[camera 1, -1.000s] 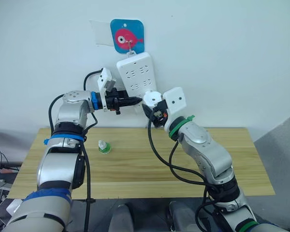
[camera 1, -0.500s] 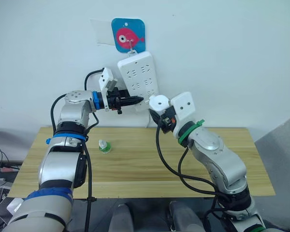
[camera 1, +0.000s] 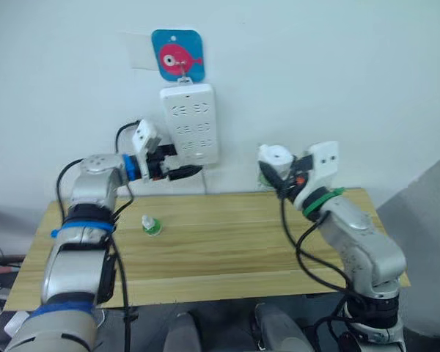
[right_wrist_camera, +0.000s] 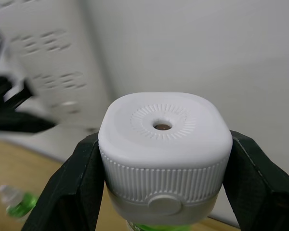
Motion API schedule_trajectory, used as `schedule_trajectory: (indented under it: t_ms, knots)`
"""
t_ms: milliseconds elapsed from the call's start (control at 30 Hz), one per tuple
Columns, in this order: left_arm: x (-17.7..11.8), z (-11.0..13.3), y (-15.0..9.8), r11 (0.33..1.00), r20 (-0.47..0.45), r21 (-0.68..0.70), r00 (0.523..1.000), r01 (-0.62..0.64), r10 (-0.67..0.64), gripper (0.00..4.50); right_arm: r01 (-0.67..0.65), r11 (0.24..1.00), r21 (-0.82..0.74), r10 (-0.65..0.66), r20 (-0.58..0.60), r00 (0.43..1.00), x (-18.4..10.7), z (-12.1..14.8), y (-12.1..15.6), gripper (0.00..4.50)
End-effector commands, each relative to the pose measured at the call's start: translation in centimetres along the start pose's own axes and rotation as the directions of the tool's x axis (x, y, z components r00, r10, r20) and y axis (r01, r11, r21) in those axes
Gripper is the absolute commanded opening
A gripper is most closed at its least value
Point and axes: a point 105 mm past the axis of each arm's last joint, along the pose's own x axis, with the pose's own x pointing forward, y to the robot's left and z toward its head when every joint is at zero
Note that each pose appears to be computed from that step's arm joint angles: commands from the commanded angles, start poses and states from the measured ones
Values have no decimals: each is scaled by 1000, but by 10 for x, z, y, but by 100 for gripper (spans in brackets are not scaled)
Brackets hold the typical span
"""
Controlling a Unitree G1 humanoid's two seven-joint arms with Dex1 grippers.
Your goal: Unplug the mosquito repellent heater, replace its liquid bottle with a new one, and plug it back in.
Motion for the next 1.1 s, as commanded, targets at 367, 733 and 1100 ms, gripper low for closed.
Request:
schedule_trajectory:
  t_ms: [367,733,1100]
  knots:
    - [13,46,-145,974,233,180,956,138,-178,446,-39,691,721,-40,93,995,-6,3,-17,300]
    - [88,72,-168,987,473,149,881,-61,-17,446,-127,537,834,55,116,992,-23,9,7,300]
    - [100,74,-167,984,497,158,868,-83,-7,446,-169,500,850,106,134,985,-28,18,17,300]
